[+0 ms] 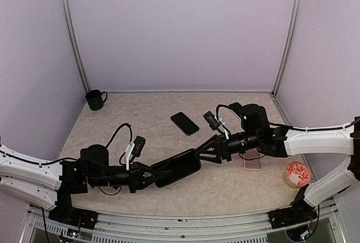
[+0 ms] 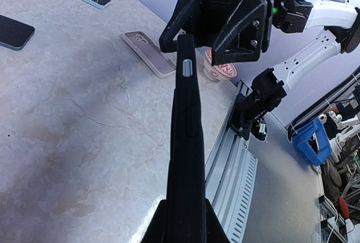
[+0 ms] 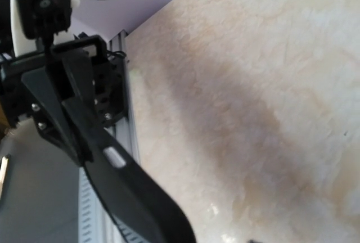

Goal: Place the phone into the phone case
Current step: Press the top right corner of the phone case, then press the corner of the phone case at the bottom right corner of the phone case, then pass from the left arm to the right, then place the phone with the phone case at the center of the board.

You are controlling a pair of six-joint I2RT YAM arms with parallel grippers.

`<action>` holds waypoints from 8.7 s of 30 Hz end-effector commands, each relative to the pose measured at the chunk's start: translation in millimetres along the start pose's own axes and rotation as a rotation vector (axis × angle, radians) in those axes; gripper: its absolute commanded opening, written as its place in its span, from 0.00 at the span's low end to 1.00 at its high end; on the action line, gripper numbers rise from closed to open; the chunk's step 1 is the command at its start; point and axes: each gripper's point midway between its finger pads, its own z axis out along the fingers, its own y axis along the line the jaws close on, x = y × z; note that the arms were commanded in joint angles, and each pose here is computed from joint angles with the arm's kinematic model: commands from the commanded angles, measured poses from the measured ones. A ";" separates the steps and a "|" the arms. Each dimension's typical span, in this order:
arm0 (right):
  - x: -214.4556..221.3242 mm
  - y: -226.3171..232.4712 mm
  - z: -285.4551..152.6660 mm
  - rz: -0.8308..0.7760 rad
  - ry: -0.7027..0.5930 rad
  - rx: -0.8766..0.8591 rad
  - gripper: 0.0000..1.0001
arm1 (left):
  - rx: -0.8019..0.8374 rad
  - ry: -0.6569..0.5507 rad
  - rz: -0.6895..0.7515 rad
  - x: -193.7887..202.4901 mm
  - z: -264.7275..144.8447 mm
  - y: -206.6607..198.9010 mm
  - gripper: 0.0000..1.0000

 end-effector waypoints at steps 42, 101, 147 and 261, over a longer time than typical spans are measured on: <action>28.8 -0.3 24.5 -0.043 0.101 0.006 0.45 | 0.018 -0.139 -0.016 -31.2 -10.9 -6.9 0.00; 24.2 56.1 15.5 -1.168 0.053 0.206 0.99 | 0.051 0.102 -0.136 -4.1 27.3 -17.3 0.00; 68.9 1.4 58.0 -1.211 0.241 0.419 0.89 | 0.062 0.085 -0.144 -11.6 30.5 -16.1 0.00; -38.4 -381.1 -93.1 0.091 0.218 1.102 0.94 | -0.167 -0.243 -0.301 -38.7 -50.8 53.5 0.99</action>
